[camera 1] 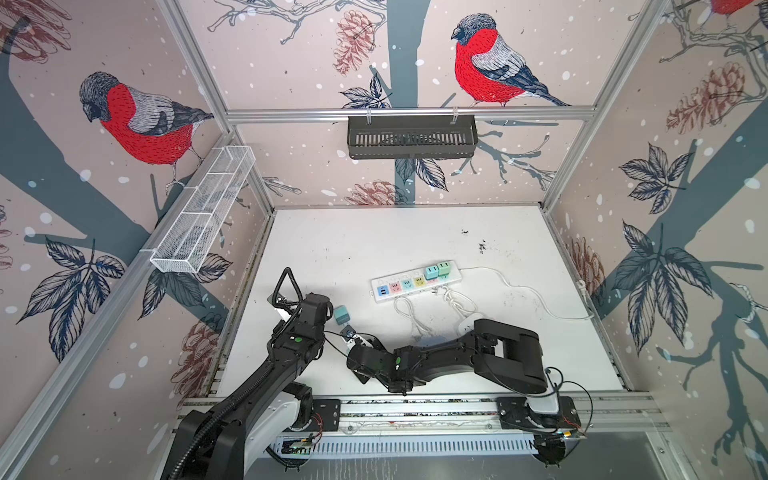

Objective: Insert the plug
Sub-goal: 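Lift the teal adapter with the right gripper and carry it toward the strip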

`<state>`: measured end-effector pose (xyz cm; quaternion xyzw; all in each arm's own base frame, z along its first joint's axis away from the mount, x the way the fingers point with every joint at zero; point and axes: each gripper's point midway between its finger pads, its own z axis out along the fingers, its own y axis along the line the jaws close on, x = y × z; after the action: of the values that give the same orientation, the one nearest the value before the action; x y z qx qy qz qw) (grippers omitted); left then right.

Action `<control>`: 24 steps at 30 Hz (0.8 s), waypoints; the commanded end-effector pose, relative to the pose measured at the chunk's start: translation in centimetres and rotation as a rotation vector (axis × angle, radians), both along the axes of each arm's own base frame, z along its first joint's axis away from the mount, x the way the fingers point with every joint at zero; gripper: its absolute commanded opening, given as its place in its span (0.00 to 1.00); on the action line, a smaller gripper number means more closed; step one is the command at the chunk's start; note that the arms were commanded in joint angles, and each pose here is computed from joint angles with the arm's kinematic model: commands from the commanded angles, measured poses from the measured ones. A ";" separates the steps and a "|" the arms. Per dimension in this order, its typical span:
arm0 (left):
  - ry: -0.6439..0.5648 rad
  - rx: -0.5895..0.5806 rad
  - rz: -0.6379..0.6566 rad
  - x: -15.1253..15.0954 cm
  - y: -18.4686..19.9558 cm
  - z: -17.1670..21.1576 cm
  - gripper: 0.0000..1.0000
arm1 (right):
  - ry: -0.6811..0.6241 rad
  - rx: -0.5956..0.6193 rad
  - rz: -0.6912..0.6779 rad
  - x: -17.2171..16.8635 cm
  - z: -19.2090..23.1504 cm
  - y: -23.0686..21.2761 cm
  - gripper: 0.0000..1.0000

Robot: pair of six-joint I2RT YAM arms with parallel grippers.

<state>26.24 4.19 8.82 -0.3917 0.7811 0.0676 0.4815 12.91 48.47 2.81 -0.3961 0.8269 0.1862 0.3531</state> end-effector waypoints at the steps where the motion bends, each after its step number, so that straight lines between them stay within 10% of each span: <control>1: -0.015 0.003 0.000 0.3 0.0 1.0 0.99 | -0.056 0.044 -0.039 1.0 2.7 -1.0 0.25; 15: -0.041 -0.029 -0.266 2.6 -3.9 2.5 0.99 | -0.379 0.396 -0.241 7.8 22.2 -12.0 0.16; 24: -0.146 -0.233 -0.403 3.4 -8.0 4.8 0.99 | -0.476 0.585 -0.329 10.5 22.5 -22.3 0.11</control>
<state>29.31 -2.46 12.57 -0.2744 0.8220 -0.0936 0.4901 23.38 26.97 22.92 -0.1870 0.7249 0.2134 0.6277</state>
